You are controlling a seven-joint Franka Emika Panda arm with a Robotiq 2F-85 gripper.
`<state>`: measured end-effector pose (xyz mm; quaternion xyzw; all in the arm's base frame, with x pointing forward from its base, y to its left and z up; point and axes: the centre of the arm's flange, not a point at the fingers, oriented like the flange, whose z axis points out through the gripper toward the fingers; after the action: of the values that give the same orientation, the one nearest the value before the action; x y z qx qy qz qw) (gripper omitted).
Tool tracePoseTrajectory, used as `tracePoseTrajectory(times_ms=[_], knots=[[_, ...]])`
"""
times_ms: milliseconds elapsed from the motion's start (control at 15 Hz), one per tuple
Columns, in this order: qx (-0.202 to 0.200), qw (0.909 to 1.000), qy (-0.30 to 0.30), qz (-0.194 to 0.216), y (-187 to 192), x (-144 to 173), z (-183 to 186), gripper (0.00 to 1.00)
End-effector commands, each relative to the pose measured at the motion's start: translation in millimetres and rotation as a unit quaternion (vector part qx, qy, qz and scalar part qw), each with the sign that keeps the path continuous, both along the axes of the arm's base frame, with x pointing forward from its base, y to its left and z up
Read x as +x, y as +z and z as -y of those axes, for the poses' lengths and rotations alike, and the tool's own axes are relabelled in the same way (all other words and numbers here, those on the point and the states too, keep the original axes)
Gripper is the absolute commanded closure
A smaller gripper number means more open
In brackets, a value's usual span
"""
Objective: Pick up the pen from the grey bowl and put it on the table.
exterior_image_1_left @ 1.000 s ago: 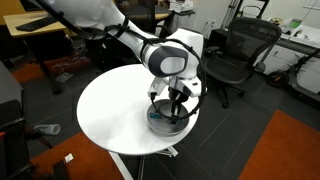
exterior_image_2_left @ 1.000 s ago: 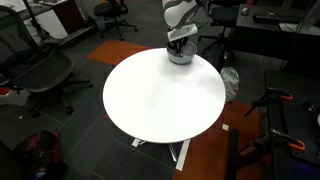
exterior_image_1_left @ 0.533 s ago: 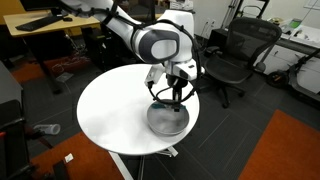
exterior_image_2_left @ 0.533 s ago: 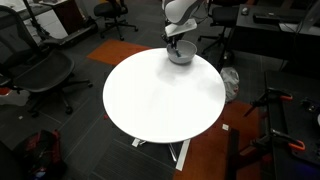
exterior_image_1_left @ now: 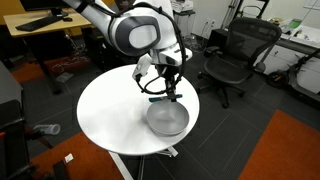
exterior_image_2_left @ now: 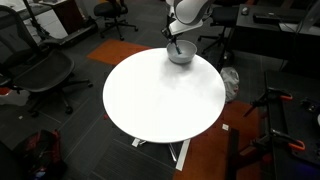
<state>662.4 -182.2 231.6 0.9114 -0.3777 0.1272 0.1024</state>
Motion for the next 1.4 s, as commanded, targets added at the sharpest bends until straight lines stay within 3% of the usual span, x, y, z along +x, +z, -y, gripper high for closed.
tracePoseTrajectory(times_ms=[0,467,733,1333], knots=[[0.001,0.9998,0.016,0.011,15.9,-42.3,-31.3,0.95],[0.027,0.9978,0.06,-0.005,8.9,-81.1,-79.7,0.95],[0.044,0.9952,0.083,-0.027,-1.3,-87.2,-100.1,0.95],[0.072,0.9927,0.07,-0.066,-41.1,-110.4,-118.0,0.95]])
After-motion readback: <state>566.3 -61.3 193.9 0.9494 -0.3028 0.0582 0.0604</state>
